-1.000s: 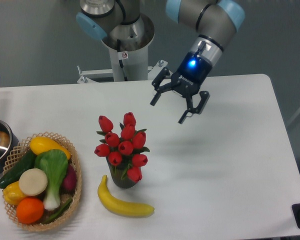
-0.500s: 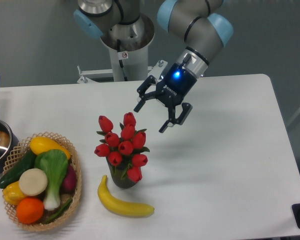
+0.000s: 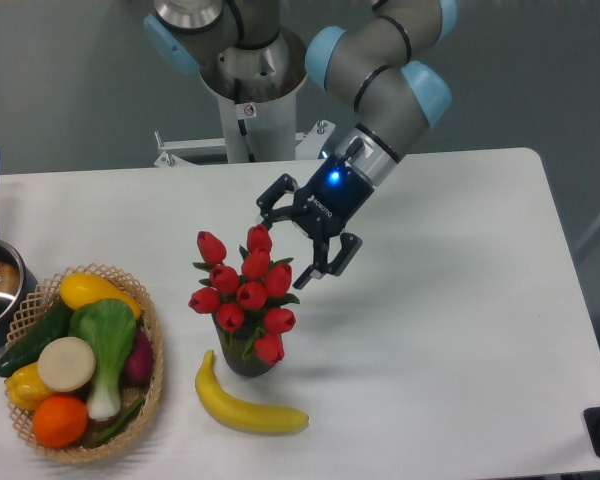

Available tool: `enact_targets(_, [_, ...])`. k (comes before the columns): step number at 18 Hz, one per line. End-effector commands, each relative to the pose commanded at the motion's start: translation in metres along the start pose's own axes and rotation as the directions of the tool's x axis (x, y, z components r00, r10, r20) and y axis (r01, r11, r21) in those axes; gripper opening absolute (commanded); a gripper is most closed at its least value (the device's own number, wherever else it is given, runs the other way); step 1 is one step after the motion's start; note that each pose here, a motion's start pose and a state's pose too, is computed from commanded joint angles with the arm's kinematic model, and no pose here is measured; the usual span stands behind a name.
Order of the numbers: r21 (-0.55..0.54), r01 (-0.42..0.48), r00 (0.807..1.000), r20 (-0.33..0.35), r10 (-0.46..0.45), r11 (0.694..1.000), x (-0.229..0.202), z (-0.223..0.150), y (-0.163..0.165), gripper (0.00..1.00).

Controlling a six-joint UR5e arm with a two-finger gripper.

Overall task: Pick up the flowers from the vase
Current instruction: 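Move the open gripper down over the red tulip stems, then lower the gripper around the tulip stems above the vase rim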

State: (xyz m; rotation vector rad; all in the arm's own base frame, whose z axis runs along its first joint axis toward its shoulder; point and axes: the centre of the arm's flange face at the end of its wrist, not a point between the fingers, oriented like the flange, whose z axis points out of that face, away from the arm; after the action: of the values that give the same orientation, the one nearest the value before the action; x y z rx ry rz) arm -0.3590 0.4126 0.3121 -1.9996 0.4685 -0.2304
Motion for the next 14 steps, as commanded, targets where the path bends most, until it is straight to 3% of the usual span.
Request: enact_targets(14, [-0.003, -0.005, 0.999, -0.038, 0.004, 1.000, -0.007, 0.022, 0.003, 1.00])
